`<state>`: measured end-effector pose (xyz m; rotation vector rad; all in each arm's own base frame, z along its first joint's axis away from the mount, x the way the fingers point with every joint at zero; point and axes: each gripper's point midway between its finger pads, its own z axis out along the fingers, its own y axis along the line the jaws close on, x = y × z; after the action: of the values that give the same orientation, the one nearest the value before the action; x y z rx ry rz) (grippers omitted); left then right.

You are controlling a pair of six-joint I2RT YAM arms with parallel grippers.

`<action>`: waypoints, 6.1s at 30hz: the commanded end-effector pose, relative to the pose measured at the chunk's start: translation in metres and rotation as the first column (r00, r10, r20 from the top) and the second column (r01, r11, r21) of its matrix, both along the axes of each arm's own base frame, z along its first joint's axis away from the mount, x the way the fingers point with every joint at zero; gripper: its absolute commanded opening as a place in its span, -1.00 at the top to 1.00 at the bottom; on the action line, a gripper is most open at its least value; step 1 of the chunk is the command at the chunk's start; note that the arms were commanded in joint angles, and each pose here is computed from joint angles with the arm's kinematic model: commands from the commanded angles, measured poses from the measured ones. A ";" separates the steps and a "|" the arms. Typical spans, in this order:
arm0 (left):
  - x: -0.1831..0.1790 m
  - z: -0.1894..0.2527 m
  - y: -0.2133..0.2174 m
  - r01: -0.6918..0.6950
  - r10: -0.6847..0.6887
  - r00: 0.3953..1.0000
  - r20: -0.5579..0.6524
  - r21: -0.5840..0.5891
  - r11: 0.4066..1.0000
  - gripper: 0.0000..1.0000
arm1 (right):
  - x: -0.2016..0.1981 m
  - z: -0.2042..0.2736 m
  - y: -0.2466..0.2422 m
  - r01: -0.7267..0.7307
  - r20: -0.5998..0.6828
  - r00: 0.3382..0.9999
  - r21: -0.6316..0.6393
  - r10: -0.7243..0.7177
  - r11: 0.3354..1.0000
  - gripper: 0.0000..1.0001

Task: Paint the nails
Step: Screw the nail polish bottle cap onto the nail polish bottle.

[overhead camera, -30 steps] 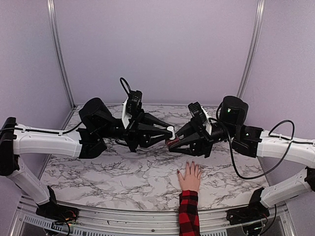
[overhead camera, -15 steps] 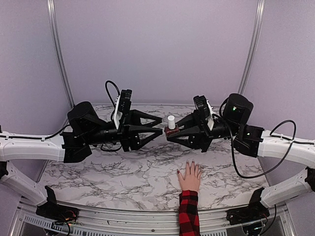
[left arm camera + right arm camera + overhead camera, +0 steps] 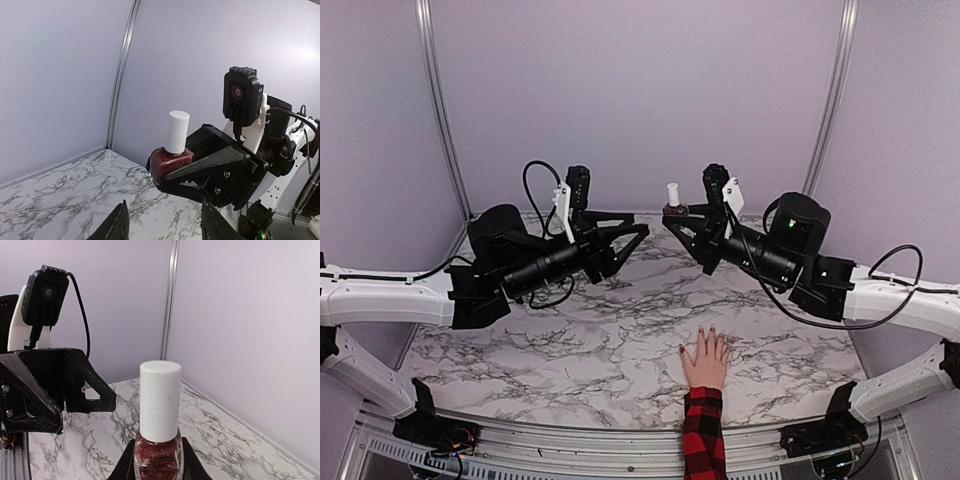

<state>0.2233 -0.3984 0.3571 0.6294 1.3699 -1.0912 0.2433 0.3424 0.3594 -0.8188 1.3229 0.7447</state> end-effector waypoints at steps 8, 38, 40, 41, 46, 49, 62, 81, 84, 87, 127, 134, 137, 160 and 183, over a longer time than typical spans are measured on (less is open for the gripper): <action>0.033 0.017 -0.018 -0.105 0.092 0.987 -0.133 -0.096 0.990 0.05 | 0.020 -0.021 0.005 0.268 0.039 0.963 -0.125 -0.266 0.955 1.00; 0.030 -0.006 -0.036 -0.016 0.004 0.983 -0.185 -0.069 0.998 0.89 | -0.008 0.002 0.017 0.117 0.090 0.990 -0.086 -0.109 0.989 1.00; 0.025 -0.008 -0.036 0.010 -0.019 0.985 -0.173 -0.056 0.998 0.93 | -0.016 0.005 0.020 0.055 0.096 0.994 -0.078 -0.048 0.995 1.00; 0.022 -0.009 -0.036 0.021 -0.029 0.986 -0.166 -0.051 0.998 0.94 | -0.019 0.007 0.021 0.029 0.096 0.995 -0.074 -0.022 0.997 1.00; 0.006 -0.016 -0.039 0.107 -0.107 0.987 -0.121 -0.010 0.994 0.98 | -0.036 0.013 0.026 -0.137 0.086 0.986 -0.055 0.141 0.989 1.00; -0.006 -0.019 -0.042 0.173 -0.171 0.981 -0.091 0.013 0.985 0.99 | -0.045 0.018 0.028 -0.230 0.081 0.969 -0.042 0.233 0.972 1.00; -0.064 -0.038 -0.046 0.465 -0.467 0.884 -0.008 0.106 0.879 1.00 | -0.099 0.036 0.025 -0.570 0.124 0.813 -0.024 0.568 0.821 1.00; -0.117 -0.056 -0.041 0.726 -0.739 0.673 0.027 0.167 0.667 0.99 | -0.159 0.051 0.007 -0.824 0.184 0.549 -0.041 0.815 0.565 1.00; -0.119 -0.055 -0.040 0.731 -0.746 0.665 0.036 0.170 0.661 0.98 | -0.165 0.051 0.005 -0.851 0.170 0.514 -0.017 0.841 0.524 1.00; -0.118 -0.053 -0.039 0.731 -0.746 0.664 0.045 0.171 0.661 0.95 | -0.169 0.048 0.004 -0.877 0.153 0.476 0.003 0.866 0.481 1.00; 0.042 0.006 -0.005 -0.198 0.184 0.973 -0.136 -0.092 0.976 0.07 | 0.020 -0.028 0.013 0.288 0.046 0.958 -0.149 -0.285 0.946 1.00; 0.047 0.001 -0.012 -0.203 0.186 0.970 -0.159 -0.094 0.975 0.18 | 0.018 -0.031 0.019 0.305 0.059 0.952 -0.167 -0.299 0.938 1.00; 0.049 -0.002 -0.014 -0.206 0.188 0.967 -0.173 -0.094 0.974 0.21 | 0.018 -0.030 0.020 0.314 0.069 0.949 -0.171 -0.306 0.934 1.00; 0.027 -0.007 -0.023 -0.042 0.024 0.986 -0.167 -0.109 0.993 0.92 | -0.004 -0.008 0.020 0.178 0.090 0.981 -0.103 -0.169 0.979 1.00; -0.076 -0.024 -0.057 0.558 -0.559 0.829 0.024 0.052 0.829 1.00 | -0.096 0.028 0.025 -0.513 0.133 0.845 -0.071 0.517 0.856 1.00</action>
<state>0.2037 -0.4348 0.3723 0.8370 1.1797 -1.3214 0.2010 0.3565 0.3318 -1.1192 1.3099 0.8893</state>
